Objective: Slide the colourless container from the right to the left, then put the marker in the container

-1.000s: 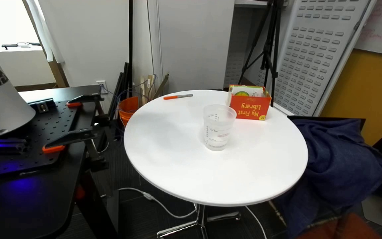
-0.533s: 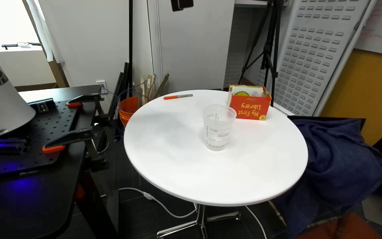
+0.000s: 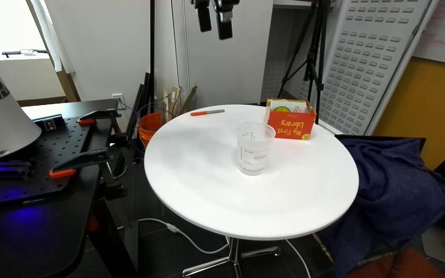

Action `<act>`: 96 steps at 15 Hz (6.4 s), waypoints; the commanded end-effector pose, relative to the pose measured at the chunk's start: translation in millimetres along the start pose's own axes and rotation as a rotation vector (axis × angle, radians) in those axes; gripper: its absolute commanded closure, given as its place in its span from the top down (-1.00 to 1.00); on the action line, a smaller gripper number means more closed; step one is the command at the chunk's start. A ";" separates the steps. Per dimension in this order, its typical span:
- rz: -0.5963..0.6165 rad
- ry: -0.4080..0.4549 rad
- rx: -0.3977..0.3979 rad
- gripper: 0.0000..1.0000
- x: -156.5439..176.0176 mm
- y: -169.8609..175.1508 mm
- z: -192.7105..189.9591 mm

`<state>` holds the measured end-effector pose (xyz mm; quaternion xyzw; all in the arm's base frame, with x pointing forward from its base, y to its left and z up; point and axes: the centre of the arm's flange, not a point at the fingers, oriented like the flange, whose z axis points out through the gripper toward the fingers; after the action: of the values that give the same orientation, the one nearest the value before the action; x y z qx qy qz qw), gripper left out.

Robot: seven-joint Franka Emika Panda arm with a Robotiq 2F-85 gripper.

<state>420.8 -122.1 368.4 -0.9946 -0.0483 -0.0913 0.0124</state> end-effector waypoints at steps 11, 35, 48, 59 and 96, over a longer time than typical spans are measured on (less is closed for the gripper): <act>-0.041 0.029 0.027 1.00 -5.0 -2.7 17.4; -0.018 -0.055 0.036 1.00 54.9 -0.6 153.2; -0.029 -0.081 0.058 1.00 54.9 1.2 202.6; -0.055 -0.090 0.059 0.94 64.6 6.9 227.1; -0.004 -0.172 0.011 -0.97 76.0 -90.8 221.5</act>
<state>528.1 -35.4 155.2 -0.9984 -0.0490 -0.0165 0.0219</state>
